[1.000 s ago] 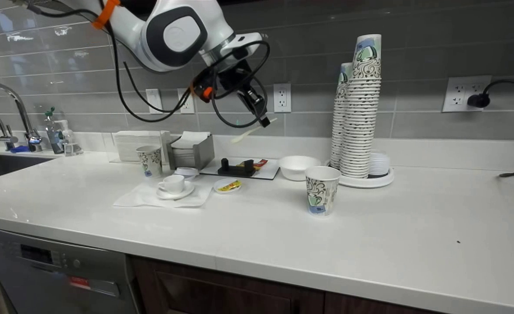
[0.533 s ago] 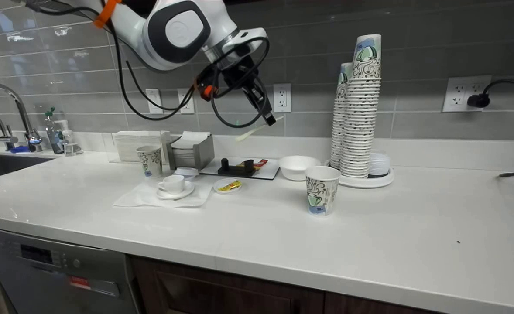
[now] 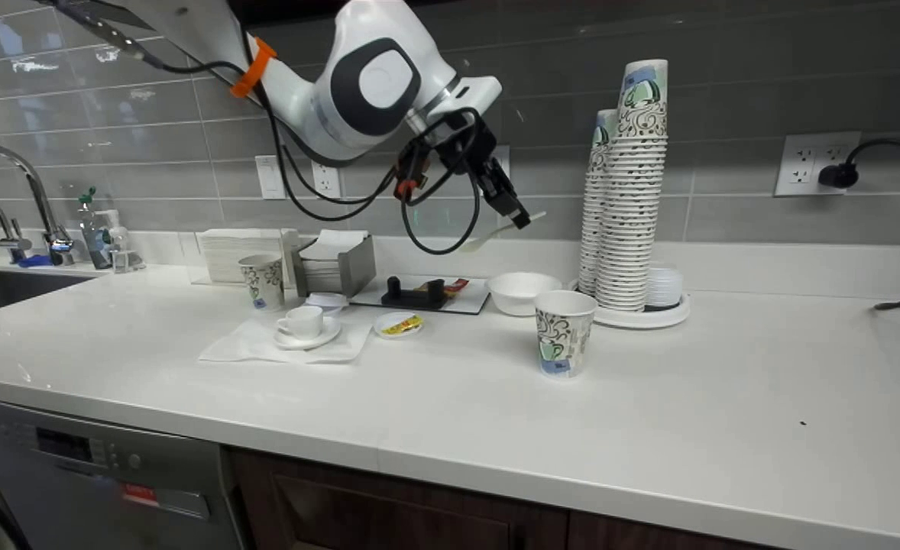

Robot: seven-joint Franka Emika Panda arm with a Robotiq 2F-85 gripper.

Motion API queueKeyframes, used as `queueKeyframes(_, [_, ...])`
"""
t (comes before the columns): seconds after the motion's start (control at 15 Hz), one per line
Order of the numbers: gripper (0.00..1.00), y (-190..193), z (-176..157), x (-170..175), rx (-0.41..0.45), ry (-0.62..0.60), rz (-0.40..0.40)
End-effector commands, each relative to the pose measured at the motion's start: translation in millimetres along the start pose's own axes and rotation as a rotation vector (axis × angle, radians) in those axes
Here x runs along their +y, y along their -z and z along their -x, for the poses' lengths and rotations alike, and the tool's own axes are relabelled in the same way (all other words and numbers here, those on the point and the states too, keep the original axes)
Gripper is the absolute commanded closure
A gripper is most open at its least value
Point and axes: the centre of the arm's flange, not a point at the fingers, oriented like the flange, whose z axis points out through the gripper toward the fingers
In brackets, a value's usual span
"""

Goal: Move the spoon to the white bowl

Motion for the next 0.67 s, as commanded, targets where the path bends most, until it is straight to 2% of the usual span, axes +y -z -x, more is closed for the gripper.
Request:
queueKeyframes(0.0, [0.97,-50.5,4.0,-48.1,0.068,-0.178,0.056])
queueKeyframes(0.4, [0.97,-115.0,34.3,-100.3,0.172,-0.44,0.098])
queueKeyframes(0.6, [0.97,-134.5,38.8,-112.7,0.237,-0.556,0.124])
